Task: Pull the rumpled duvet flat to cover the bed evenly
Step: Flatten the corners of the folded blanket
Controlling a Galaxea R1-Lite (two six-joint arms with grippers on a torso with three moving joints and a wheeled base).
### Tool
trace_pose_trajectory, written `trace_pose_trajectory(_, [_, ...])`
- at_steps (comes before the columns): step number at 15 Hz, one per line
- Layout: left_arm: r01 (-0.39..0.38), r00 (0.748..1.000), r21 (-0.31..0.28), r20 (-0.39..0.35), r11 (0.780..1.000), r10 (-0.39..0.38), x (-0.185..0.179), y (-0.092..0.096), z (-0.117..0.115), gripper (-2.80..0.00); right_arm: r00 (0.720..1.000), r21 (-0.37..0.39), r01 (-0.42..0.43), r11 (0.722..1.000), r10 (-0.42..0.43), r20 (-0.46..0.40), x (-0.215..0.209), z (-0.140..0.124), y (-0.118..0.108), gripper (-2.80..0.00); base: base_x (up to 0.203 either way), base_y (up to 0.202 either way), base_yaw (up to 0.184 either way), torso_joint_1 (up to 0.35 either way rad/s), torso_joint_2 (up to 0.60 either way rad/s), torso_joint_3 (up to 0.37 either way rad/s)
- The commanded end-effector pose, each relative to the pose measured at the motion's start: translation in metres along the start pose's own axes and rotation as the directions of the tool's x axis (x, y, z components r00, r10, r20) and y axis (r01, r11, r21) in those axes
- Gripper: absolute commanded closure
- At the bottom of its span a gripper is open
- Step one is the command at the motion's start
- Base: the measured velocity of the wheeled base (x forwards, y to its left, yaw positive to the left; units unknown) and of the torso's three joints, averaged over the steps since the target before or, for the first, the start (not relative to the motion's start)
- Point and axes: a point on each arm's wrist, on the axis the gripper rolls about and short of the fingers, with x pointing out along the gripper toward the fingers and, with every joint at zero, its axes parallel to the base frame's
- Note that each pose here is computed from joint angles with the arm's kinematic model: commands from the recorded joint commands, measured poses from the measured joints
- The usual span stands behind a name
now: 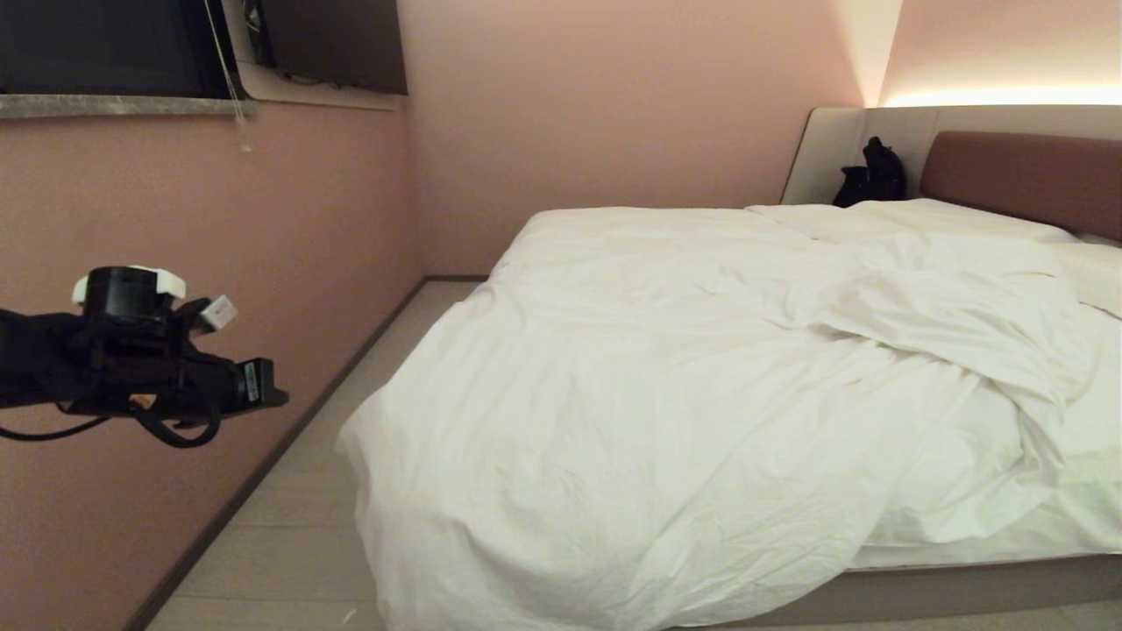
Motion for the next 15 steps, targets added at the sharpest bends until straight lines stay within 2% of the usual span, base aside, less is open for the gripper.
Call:
trace_pose_trajectory(1, [0.213,0.975,0.223,0.008,0.951,-0.22,0.024,0.002,0.001,0.0,1.0,-0.002,-0.001,1.0,0.001,0.0,0.0,0.0,0.0,0.0,0.0,0.0,0.0,0.0,0.0,0.0])
trace_pose_trajectory(2, [0.25,0.963,0.289,0.025,0.924,-0.268,0.032,0.002,0.002,0.0,1.0,-0.001,0.0,1.0,0.0,0.0,0.0,0.0,0.0,0.0,0.0,0.0,0.0,0.0,0.0,0.0])
trace_pose_trajectory(3, [0.269,0.956,0.322,0.026,0.908,-0.292,0.042,-0.003,0.003,0.0,1.0,-0.001,-0.001,1.0,0.001,-0.001,0.0,0.0,0.0,0.0,0.0,0.0,0.0,0.0,0.0,0.0])
trace_pose_trajectory(5, [0.32,0.938,0.366,0.005,0.874,-0.346,0.071,-0.024,0.004,0.0,1.0,-0.001,-0.001,1.0,0.001,0.0,0.0,0.0,0.0,0.0,0.0,0.0,0.0,0.0,0.0,0.0])
trace_pose_trajectory(6, [0.342,0.931,0.369,-0.011,0.864,-0.364,0.084,-0.035,0.003,0.0,1.0,-0.001,-0.001,1.0,0.001,-0.001,0.0,0.0,0.0,0.0,0.0,0.0,0.0,0.0,0.0,0.0])
trace_pose_trajectory(8, [0.347,0.931,0.369,-0.028,0.862,-0.363,0.103,-0.051,0.002,0.0,1.0,-0.001,0.001,1.0,-0.001,-0.001,0.0,0.0,0.0,0.0,0.0,0.0,0.0,0.0,0.0,0.0])
trace_pose_trajectory(11, [0.296,0.952,0.39,-0.041,0.872,-0.304,0.138,-0.086,-0.004,0.0,1.0,-0.001,-0.001,1.0,0.001,0.0,0.0,0.0,0.0,0.0,0.0,0.0,0.0,0.0,0.0,0.0])
trace_pose_trajectory(15, [0.218,0.973,0.399,-0.023,0.891,-0.228,0.163,-0.093,-0.007,0.0,1.0,-0.002,-0.001,1.0,0.001,-0.001,0.0,0.0,0.0,0.0,0.0,0.0,0.0,0.0,0.0,0.0])
